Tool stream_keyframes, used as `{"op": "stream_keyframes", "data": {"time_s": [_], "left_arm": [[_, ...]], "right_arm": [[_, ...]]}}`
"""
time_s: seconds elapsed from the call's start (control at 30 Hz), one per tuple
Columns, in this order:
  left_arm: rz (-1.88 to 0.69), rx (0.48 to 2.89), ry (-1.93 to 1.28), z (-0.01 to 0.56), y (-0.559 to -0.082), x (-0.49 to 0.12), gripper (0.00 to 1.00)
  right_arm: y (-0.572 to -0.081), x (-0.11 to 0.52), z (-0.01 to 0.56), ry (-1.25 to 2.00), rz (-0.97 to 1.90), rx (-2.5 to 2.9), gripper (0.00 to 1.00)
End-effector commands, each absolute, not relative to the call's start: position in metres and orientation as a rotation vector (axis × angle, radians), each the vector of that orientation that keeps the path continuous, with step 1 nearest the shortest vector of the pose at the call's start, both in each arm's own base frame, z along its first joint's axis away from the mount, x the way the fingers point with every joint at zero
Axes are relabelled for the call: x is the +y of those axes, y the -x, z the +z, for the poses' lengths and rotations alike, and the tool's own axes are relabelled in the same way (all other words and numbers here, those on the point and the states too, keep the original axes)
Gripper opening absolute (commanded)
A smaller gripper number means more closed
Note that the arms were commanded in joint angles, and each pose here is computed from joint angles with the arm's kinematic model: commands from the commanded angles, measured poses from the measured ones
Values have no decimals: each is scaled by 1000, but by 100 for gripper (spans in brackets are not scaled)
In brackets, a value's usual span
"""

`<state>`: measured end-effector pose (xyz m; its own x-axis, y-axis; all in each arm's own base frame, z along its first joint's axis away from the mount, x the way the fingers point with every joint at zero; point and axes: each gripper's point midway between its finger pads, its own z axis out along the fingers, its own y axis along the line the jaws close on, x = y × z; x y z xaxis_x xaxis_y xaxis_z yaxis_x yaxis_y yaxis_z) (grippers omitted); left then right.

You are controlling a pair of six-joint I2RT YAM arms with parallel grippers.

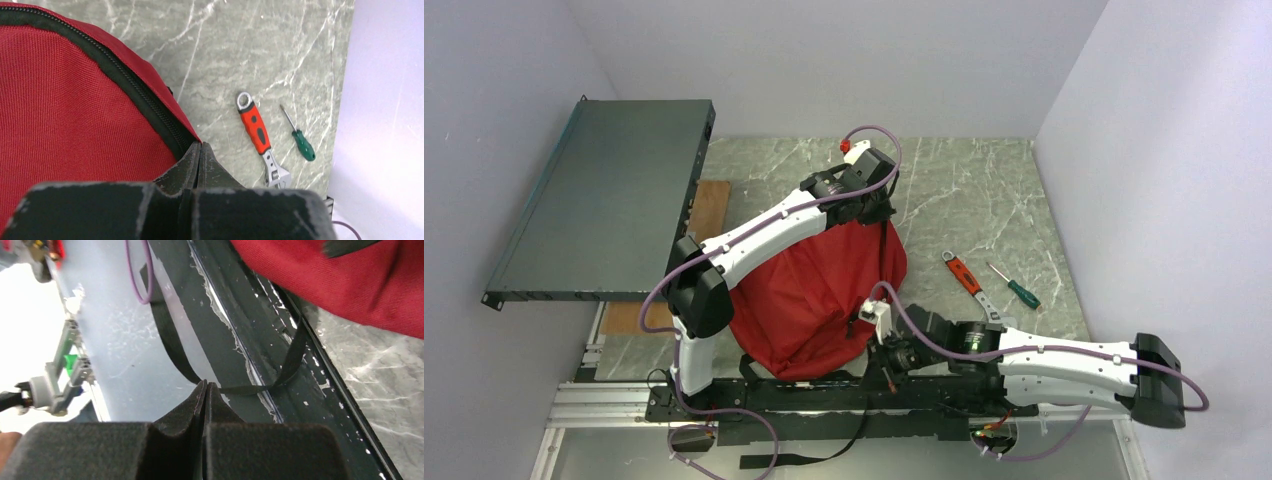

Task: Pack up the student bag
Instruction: Zip the student bag at the center of the board.

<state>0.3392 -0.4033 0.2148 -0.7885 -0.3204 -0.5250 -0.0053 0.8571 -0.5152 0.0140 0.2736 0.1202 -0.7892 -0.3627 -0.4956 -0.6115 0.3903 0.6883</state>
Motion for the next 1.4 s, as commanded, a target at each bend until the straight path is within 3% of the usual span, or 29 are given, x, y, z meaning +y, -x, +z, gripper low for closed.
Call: {"op": "stream_keyframes", "data": {"time_s": [0.0, 0.1, 0.23, 0.33, 0.63, 0.73, 0.93, 1.37], "left_arm": [[-758, 2182, 267, 280, -367, -405, 0], [-761, 2165, 253, 287, -365, -402, 0], [-775, 2178, 225, 286, -357, -399, 0], [-792, 2189, 207, 282, -351, -398, 0], [-802, 2205, 193, 279, -347, -399, 0], [-799, 2210, 195, 277, -347, -399, 0], [-804, 2209, 197, 280, -347, -400, 0], [-804, 2207, 196, 281, -348, -400, 0]], "right_arm": [[-29, 302, 137, 819, 1235, 2198, 0], [-41, 300, 127, 775, 1086, 2210, 0], [-76, 264, 148, 409, 991, 2187, 0], [-95, 238, 158, 254, 909, 2190, 25], [-138, 208, 163, 107, 652, 2334, 46], [-146, 210, 163, 102, 620, 2351, 45], [-155, 223, 154, 83, 610, 2350, 34], [-159, 238, 154, 97, 649, 2338, 36]]}}
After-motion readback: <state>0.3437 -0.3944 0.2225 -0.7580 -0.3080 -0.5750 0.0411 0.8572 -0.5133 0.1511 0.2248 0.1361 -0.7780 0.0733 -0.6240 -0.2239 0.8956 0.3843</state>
